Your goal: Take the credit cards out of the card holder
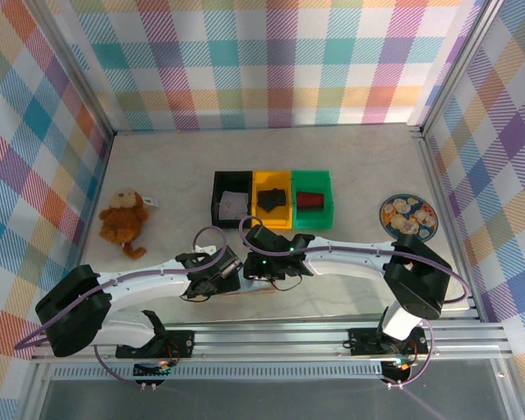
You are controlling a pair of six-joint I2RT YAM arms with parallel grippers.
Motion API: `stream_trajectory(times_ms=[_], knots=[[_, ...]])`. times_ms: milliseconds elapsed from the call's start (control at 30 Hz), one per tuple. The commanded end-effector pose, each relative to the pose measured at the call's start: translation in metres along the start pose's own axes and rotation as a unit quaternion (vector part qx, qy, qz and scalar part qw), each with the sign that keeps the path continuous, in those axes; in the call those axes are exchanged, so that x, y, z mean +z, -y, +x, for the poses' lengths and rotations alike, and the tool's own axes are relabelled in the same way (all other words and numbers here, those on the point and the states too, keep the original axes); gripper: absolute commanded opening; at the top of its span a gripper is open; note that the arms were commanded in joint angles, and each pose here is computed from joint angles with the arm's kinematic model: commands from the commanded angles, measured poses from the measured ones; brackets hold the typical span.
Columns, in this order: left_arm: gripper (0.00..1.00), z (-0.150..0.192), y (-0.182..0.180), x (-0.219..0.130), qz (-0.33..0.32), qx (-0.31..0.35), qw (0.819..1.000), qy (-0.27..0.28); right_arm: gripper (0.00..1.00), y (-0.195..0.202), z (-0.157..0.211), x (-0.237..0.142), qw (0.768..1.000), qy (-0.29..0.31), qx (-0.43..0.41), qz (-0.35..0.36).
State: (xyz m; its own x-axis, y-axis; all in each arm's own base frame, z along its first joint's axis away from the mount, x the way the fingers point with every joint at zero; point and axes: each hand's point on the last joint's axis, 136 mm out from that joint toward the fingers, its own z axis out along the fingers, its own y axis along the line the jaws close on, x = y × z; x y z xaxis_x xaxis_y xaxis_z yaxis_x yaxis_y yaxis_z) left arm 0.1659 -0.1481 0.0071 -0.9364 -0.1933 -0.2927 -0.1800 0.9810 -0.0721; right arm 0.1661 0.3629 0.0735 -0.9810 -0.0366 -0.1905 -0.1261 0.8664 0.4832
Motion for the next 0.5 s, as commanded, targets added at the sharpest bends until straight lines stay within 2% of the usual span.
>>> stream_trajectory(times_ms=[0,467], knots=[[0.96,0.030,0.008,0.026,0.028,0.004,0.998,-0.056,0.28,-0.016,-0.003,-0.004,1.000,0.002,-0.008,-0.022],[0.96,0.029,0.007,0.025,0.031,0.002,0.998,-0.053,0.33,-0.025,-0.005,-0.011,0.999,0.012,-0.015,-0.044]])
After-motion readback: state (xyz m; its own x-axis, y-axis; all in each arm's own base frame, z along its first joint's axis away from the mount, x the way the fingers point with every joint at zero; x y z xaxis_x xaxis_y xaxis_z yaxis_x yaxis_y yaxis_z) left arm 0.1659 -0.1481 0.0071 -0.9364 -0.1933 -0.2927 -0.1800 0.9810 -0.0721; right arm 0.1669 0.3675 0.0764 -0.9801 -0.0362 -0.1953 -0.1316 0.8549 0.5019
